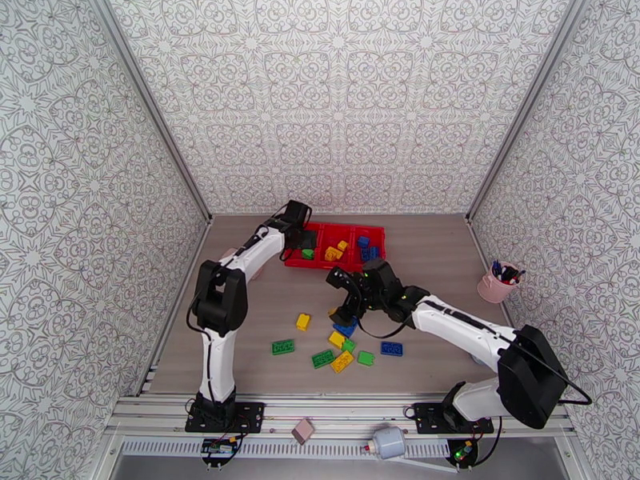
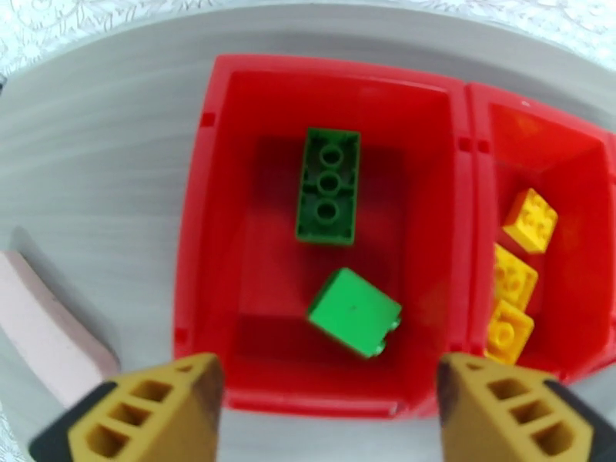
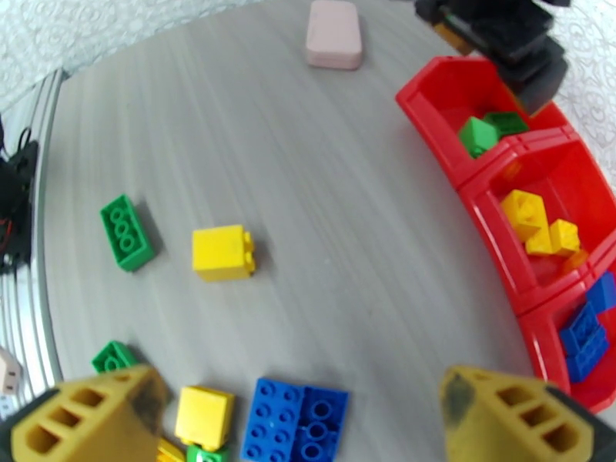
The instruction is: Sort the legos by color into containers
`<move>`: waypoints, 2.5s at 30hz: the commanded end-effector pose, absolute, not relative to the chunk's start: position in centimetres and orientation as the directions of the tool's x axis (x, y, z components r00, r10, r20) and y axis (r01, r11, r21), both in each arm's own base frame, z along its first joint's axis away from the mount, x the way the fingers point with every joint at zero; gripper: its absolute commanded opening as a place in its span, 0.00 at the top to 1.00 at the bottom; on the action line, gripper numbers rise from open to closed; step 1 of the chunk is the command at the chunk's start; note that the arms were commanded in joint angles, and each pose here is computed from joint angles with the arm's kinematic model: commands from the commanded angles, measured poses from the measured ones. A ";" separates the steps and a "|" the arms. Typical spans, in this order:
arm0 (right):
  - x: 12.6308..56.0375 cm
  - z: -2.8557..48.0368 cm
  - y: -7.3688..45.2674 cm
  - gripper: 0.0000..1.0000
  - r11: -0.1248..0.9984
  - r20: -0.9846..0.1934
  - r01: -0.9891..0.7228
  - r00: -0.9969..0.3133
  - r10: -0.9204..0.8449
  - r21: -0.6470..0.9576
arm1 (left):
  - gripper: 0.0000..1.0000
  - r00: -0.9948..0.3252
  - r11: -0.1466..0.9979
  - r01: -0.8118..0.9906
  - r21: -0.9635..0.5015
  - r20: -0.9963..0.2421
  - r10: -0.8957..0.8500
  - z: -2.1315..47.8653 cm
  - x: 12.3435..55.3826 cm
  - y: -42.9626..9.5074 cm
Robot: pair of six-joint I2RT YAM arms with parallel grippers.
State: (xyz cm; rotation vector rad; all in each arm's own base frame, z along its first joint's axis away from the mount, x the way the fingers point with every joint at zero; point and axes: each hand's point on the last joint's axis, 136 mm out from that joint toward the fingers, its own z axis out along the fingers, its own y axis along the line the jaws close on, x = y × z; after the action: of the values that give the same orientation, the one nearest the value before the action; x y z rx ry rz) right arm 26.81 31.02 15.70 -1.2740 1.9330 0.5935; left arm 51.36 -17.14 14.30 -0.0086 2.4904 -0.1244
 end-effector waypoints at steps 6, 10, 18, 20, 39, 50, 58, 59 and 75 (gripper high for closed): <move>22.4 15.0 32.8 0.02 0.185 -0.668 -0.977 -0.065 -0.742 -0.110 | 0.03 -0.752 0.988 0.014 -0.156 -0.652 -0.093 19.9 45.7 -14.9; 19.8 13.8 34.0 0.02 0.075 -0.598 -0.989 0.014 -0.801 -0.125 | 0.01 -0.767 0.980 -0.041 -0.197 -0.622 -0.157 19.2 42.6 -12.6; 16.2 9.8 36.1 0.02 -0.117 -0.430 -0.981 0.173 -0.886 -0.155 | 0.00 -0.788 0.972 -0.135 -0.191 -0.574 -0.222 17.0 38.8 -9.0; 16.0 8.8 36.2 0.02 -0.141 -0.386 -0.976 0.195 -0.902 -0.164 | 0.00 -0.789 0.971 -0.146 -0.188 -0.571 -0.229 16.8 38.6 -8.5; 16.1 2.7 36.8 0.26 -0.169 -0.248 -0.980 0.191 -0.950 -0.110 | 0.00 -0.809 0.972 -0.117 -0.204 -0.548 -0.212 15.7 39.0 -9.6; 15.3 1.9 37.4 0.46 -0.168 -0.279 -0.984 0.176 -0.944 -0.054 | 0.00 -0.806 0.972 -0.103 -0.213 -0.555 -0.207 15.9 39.3 -10.3; 15.4 1.9 37.4 0.58 -0.147 -0.290 -0.988 0.153 -0.945 -0.041 | 0.00 -0.801 0.974 -0.093 -0.207 -0.566 -0.197 16.1 39.4 -10.4; 15.5 2.1 37.4 0.62 -0.141 -0.292 -0.989 0.147 -0.945 -0.041 | 0.00 -0.798 0.975 -0.092 -0.202 -0.571 -0.194 16.2 39.5 -10.3; 18.7 8.3 38.2 0.73 0.103 -0.568 -0.995 -0.079 -0.819 -0.011 | 0.00 -0.666 0.984 0.022 -0.177 -0.736 -0.117 20.2 39.4 -10.0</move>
State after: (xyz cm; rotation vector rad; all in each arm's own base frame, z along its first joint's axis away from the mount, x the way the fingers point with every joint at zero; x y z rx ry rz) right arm 17.54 36.74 4.74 -1.9531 1.9797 0.3952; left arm 39.23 -9.63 17.87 -0.1437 2.3976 -0.2045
